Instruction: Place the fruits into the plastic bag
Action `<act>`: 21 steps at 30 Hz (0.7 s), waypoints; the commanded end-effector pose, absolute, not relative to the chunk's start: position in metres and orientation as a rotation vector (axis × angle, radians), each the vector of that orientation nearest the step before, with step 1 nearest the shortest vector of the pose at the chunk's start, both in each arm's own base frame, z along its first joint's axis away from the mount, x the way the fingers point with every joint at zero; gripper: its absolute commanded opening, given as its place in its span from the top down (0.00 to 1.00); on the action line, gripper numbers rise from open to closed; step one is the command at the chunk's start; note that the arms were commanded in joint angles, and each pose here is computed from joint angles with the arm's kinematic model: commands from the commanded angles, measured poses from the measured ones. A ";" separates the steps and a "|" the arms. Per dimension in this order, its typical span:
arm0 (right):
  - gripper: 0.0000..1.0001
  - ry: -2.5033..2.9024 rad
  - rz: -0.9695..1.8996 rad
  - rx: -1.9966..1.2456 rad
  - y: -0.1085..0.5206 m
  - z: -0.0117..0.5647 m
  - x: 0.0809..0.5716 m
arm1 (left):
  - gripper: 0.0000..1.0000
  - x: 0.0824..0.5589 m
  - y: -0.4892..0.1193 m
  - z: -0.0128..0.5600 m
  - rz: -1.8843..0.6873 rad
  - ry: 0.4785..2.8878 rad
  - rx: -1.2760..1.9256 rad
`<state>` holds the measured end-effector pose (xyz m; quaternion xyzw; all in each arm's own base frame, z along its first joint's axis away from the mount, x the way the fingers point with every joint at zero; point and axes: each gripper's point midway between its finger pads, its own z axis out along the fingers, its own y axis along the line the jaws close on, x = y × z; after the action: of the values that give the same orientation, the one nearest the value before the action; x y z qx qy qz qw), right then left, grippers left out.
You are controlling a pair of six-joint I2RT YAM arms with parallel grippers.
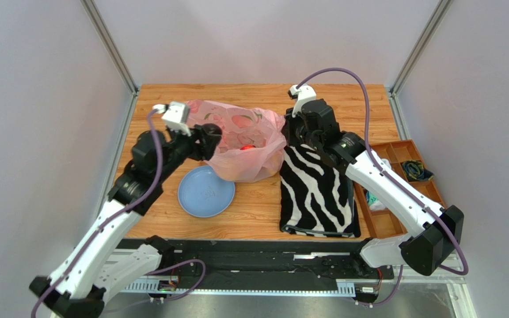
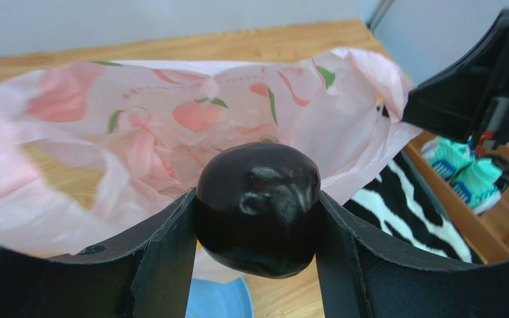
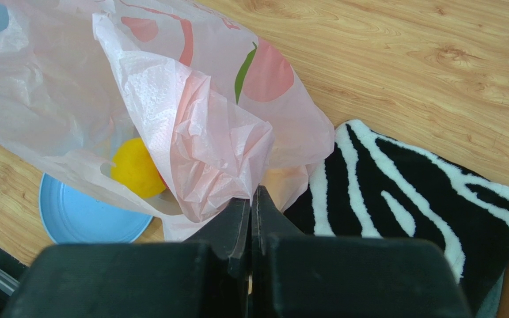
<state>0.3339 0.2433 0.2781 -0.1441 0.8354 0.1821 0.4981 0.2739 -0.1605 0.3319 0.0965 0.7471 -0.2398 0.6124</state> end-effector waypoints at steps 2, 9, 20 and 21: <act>1.00 1.988 0.445 -0.337 0.235 0.290 0.329 | 0.44 0.310 -0.197 0.304 -0.535 1.862 0.315; 1.00 1.994 0.434 -0.336 0.233 0.288 0.329 | 0.40 0.336 -0.216 0.260 -0.526 2.005 0.317; 1.00 2.005 0.443 -0.338 0.236 0.285 0.331 | 0.21 0.341 -0.232 0.209 -0.559 2.159 0.343; 1.00 2.005 0.446 -0.337 0.236 0.285 0.330 | 0.19 0.341 -0.232 0.209 -0.560 2.157 0.343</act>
<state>0.3305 0.2383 0.2748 -0.1427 0.8373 0.1802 0.4960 0.3385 -0.2232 0.1888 0.1370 0.8771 -0.2015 0.4139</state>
